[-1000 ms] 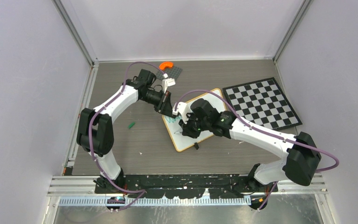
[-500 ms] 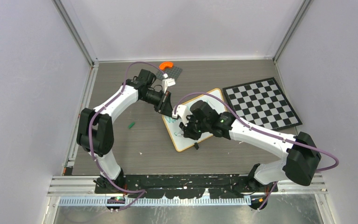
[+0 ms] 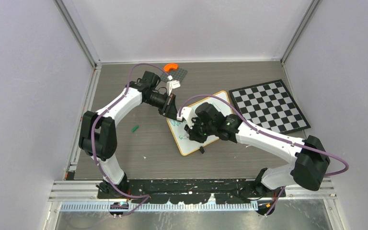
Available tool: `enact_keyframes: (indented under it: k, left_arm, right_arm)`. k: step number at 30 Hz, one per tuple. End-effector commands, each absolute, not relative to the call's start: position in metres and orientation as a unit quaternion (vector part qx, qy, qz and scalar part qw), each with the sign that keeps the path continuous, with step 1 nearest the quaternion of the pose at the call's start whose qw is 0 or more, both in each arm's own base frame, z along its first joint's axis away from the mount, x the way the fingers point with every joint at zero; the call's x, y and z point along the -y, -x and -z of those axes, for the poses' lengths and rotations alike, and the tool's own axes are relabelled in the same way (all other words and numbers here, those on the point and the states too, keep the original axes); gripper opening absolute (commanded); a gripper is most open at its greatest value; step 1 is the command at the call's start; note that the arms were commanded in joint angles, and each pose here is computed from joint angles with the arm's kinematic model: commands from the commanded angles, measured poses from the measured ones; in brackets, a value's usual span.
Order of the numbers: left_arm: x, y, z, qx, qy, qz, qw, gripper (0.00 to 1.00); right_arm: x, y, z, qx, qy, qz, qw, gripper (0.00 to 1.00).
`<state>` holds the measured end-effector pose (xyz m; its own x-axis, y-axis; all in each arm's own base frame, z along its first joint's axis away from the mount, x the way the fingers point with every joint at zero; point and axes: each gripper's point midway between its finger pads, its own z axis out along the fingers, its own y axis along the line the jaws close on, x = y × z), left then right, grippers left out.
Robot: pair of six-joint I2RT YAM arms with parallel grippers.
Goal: Write a sentence on the whiteboard
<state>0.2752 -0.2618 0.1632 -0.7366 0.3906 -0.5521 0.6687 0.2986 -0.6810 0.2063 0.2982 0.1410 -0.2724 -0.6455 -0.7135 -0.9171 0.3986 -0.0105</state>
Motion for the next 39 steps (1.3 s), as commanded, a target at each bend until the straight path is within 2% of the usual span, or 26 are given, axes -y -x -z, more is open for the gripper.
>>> enact_keyframes:
  k: [1, 7, 14, 24, 32, 39]
  left_arm:
    - [0.262, -0.281, -0.173, -0.789, -0.345, 0.481, 0.162, 0.0]
    - [0.262, -0.281, -0.173, -0.79, -0.345, 0.48, 0.163, 0.0]
    - [0.262, -0.281, -0.173, -0.79, -0.345, 0.48, 0.163, 0.0]
    - [0.262, -0.281, -0.171, -0.792, -0.344, 0.479, 0.16, 0.0]
    - [0.261, -0.281, -0.171, -0.792, -0.343, 0.478, 0.16, 0.0]
    - [0.261, -0.279, -0.173, -0.791, -0.344, 0.48, 0.161, 0.0]
  right_arm:
    - [-0.307, -0.225, -0.171, -0.758, 0.494, -0.201, 0.375, 0.0]
    - [-0.305, -0.226, -0.168, -0.761, 0.495, -0.195, 0.372, 0.0]
    - [-0.29, -0.205, -0.14, -0.768, 0.516, -0.196, 0.323, 0.0]
    - [-0.296, -0.188, -0.121, -0.765, 0.538, -0.199, 0.293, 0.0]
    - [-0.315, -0.183, -0.147, -0.747, 0.54, -0.238, 0.305, 0.0]
    - [-0.298, -0.193, -0.162, -0.756, 0.516, -0.231, 0.33, 0.0]
